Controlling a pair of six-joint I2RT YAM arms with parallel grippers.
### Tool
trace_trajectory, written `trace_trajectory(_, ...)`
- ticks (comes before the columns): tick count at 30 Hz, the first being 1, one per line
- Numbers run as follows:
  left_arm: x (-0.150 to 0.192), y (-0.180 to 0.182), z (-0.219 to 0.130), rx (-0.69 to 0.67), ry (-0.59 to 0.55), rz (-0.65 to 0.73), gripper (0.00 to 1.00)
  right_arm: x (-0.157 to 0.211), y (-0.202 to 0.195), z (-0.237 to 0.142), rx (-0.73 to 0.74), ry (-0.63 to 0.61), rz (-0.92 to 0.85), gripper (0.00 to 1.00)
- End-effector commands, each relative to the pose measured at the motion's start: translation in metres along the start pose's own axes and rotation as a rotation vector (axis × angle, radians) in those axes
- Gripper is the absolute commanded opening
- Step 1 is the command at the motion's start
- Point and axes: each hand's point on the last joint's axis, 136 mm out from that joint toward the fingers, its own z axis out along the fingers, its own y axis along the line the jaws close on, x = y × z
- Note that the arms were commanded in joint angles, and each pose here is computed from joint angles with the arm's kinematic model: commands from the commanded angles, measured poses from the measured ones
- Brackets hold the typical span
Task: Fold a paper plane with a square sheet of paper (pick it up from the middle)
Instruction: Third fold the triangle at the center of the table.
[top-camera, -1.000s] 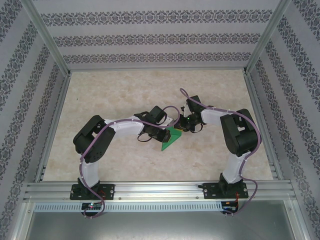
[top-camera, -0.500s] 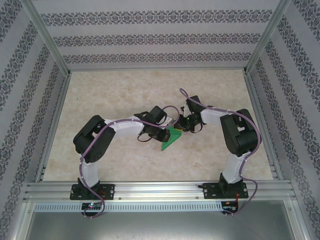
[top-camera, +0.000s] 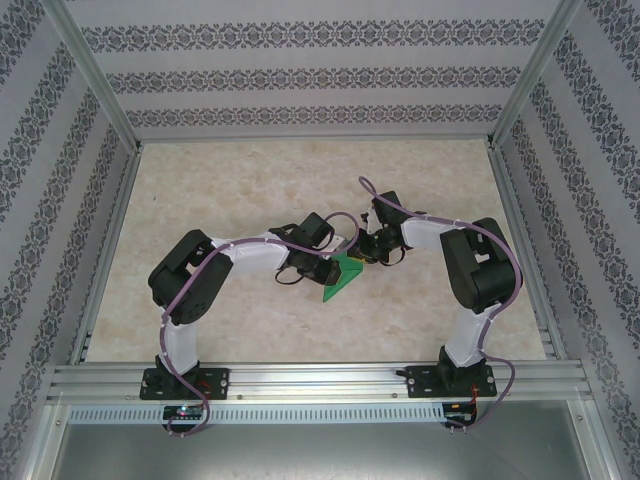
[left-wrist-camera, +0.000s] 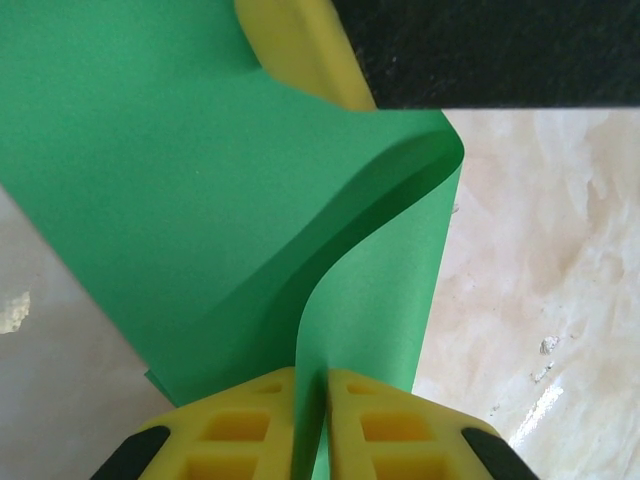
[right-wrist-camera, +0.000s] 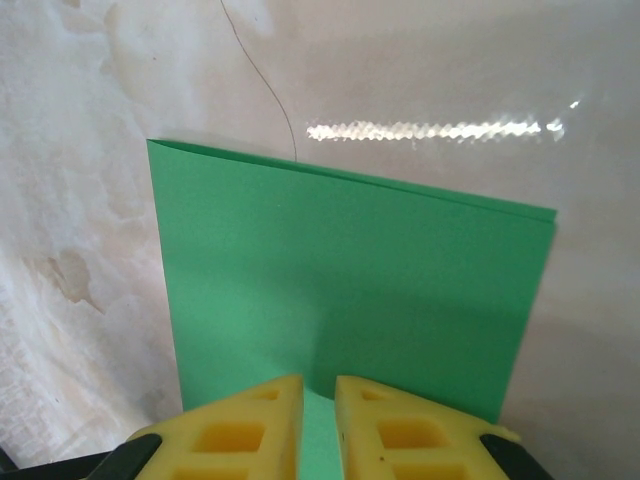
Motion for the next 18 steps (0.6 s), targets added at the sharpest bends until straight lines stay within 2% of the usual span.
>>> trace_trajectory(1, 0.005, 0.008, 0.006, 0.0, 0.013, -0.029, 0.17, 0.006, -0.012, 0.008, 0.057, 0.008, 0.004, 0.18)
trace_trajectory(18, 0.013, 0.017, 0.014, -0.033, 0.048, -0.022, 0.17, 0.003, -0.007, 0.003, 0.046, -0.019, 0.01, 0.19)
